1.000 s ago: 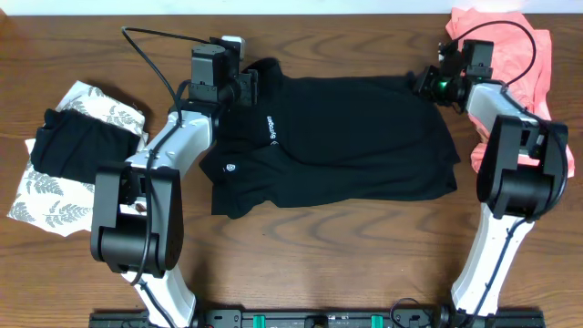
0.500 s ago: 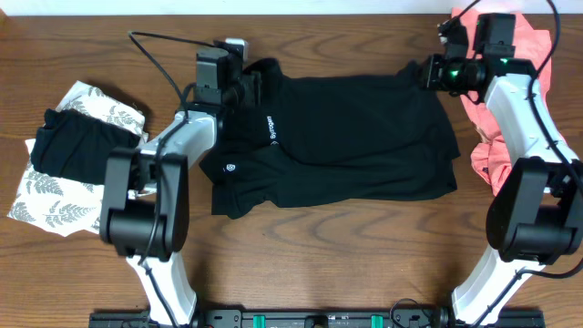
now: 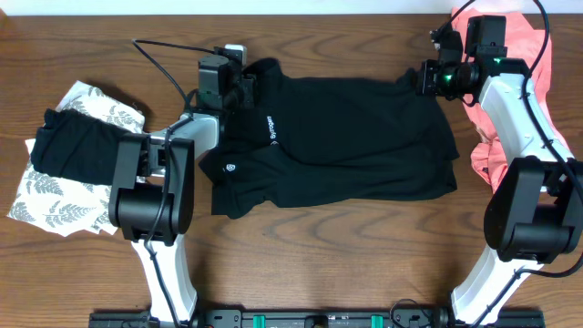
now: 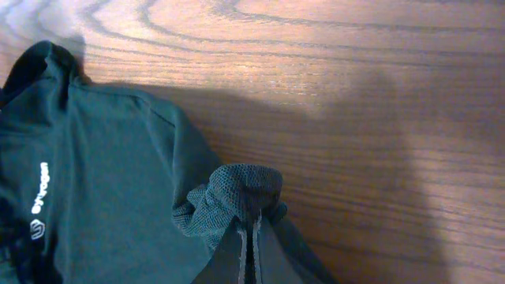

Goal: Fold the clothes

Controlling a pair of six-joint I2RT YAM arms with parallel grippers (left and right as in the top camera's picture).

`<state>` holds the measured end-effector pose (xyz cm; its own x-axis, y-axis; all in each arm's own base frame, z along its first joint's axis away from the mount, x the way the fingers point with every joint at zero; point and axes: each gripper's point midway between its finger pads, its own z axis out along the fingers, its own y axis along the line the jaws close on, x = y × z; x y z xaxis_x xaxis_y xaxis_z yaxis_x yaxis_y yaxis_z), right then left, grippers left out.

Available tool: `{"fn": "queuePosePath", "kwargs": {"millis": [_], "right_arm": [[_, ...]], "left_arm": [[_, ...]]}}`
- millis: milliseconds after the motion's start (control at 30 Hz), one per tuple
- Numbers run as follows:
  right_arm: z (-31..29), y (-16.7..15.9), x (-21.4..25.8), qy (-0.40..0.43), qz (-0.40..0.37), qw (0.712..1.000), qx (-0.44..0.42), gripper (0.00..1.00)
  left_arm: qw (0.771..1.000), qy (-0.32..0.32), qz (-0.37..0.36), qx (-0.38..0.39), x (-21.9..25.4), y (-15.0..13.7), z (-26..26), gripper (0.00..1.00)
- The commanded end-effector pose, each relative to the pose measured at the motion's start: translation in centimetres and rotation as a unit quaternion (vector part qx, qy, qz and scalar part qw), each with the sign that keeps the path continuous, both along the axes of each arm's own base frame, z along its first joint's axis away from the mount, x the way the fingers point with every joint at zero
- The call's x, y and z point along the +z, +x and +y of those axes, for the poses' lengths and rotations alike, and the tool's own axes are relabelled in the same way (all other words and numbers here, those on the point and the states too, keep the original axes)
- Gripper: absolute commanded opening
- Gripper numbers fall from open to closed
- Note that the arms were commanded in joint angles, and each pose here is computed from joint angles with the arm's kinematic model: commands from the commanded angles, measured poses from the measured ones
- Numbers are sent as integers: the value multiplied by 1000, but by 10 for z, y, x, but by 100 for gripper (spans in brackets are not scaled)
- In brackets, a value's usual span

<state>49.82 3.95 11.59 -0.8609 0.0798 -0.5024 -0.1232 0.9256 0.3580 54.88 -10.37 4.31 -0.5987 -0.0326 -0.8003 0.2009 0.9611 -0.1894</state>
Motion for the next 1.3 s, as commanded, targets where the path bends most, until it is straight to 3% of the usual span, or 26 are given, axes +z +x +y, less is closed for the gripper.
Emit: {"fn": "queuePosePath", "kwargs": {"millis": [0,233,467,533,600,667,1067,1267], "right_arm": [[0,1,4,-13,-9,1000,7,1],[0,-2,2,-13,-2,1000,7,1],[0,-2,2,-13,-2,1000,7,1],[0,-2,2,-13,-2,1000,7,1],[0,-2,2,-13,-2,1000,7,1],[0,-2,2,-13,-2,1000,7,1],[-7,-3,-1,-26,5,1000,-2,1],[-12,-11,-7,-38,25,999,-7,1]], "left_arm": [[1000,12,7,4,-8,-1,6,48],[1000,15,28,3,-27,-5,6,48],[1000,16,25,2,-26,-4,6,38],[999,23,23,-3,-27,-4,6,33],[999,26,22,-5,-26,-4,7,15],[999,25,20,-2,-25,-3,10,6],[999,3,-52,3,92,-4,34,6],[999,3,-34,0,104,-18,35,6]]}}
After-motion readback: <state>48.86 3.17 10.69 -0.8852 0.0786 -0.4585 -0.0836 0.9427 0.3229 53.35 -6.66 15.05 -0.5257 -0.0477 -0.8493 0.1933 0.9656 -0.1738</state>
